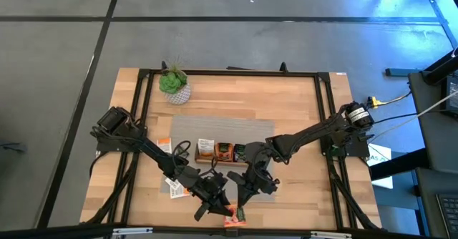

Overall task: Pick & Place Tea
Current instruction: Put the orange tea bag into the middle section of the wooden organizer

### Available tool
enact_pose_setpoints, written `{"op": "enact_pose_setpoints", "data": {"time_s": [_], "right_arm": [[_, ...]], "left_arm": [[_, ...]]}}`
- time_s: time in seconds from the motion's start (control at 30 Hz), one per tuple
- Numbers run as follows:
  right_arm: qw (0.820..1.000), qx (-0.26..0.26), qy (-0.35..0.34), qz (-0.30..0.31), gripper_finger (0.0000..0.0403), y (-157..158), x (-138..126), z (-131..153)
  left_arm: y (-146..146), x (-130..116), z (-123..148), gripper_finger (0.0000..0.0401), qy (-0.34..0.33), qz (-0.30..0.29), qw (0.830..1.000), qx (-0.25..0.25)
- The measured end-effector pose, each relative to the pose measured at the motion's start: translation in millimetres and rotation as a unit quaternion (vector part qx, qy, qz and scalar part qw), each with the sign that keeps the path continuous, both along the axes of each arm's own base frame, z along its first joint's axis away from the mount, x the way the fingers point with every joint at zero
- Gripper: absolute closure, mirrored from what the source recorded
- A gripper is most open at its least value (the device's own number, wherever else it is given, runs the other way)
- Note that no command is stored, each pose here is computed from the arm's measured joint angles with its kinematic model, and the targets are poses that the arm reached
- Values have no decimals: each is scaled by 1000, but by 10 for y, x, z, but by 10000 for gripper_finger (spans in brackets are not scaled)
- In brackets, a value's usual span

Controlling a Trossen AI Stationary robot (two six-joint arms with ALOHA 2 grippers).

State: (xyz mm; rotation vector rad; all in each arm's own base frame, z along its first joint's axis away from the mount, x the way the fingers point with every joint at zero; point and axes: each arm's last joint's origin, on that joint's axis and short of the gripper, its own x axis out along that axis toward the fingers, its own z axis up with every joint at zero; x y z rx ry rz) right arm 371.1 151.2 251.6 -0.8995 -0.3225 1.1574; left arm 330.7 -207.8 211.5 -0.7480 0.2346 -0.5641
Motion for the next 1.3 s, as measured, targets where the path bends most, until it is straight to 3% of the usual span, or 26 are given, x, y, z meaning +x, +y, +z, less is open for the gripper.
{"op": "enact_pose_setpoints", "data": {"time_s": [0.43, 0.6, 0.73, 0.83, 0.93, 1.07, 1.2, 1.3], "right_arm": [[999, -4, -29, 19, 377, 134, -50, 21], [999, -4, -27, 21, 335, 155, -60, 21], [1000, 0, 2, -27, 285, 143, -41, 21], [994, 19, 52, -93, 259, 124, -19, 28], [977, 56, 120, -168, 244, 100, -3, 36], [944, 84, 172, -269, 236, 36, -37, 114], [889, 108, 204, -395, 235, -50, -63, 147], [848, 113, 216, -470, 235, -108, -81, 132]], "left_arm": [[-1, -1, -1, 385, -4, -2, 1000, 7], [-2, -2, -2, 380, -4, -5, 1000, 8], [-2, -2, 0, 381, -5, -5, 1000, 9], [4, -4, 17, 387, -30, 8, 999, 42], [-9, -21, 29, 390, -45, 21, 996, 70], [-41, -76, 18, 388, -18, 38, 995, 95], [-69, -218, 89, 389, 24, 92, 986, 137], [-58, -426, 239, 389, 54, 160, 968, 188]]}}
